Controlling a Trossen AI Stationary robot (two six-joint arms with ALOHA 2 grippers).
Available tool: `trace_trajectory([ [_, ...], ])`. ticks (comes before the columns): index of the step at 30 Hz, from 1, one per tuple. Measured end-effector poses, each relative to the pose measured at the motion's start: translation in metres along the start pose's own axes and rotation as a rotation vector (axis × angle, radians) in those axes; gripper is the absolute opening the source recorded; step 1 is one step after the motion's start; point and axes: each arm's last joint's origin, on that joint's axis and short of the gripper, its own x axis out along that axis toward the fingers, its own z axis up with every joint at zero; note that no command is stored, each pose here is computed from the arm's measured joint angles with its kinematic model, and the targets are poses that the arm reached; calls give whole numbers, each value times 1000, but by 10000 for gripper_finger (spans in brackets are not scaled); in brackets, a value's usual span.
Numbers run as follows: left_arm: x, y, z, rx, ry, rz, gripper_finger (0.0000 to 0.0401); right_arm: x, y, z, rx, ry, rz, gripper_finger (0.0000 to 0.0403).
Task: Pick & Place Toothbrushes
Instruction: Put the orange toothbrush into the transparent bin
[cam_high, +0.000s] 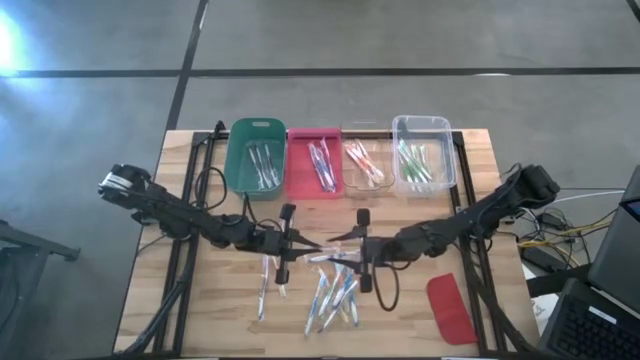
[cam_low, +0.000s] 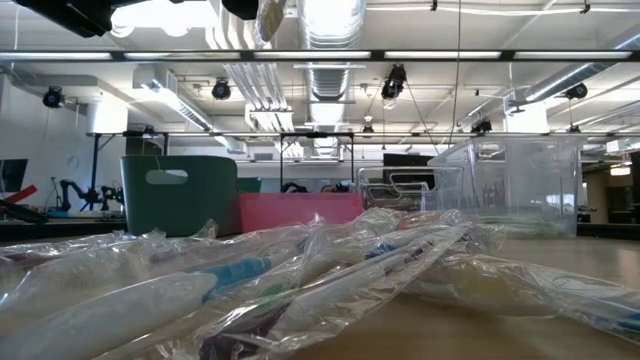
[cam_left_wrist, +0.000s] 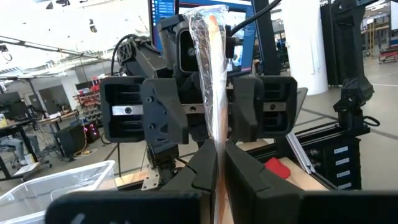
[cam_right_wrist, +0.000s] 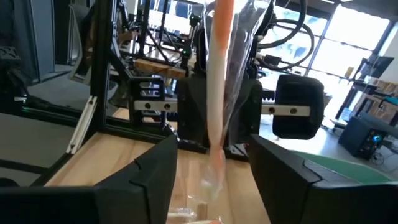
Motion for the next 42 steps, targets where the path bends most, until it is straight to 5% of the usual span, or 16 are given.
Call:
trace_trajectory([
  [11,0,0,0,1,4,0,23,12,3,6,-21,-15,-5,185],
  [30,0,0,-1,1,7,-2,23,15,4,5,-62,-9,-9,21],
  [42,0,-2,-3,-40,23,-43,36,14,4,4,-77,-5,-4,25],
])
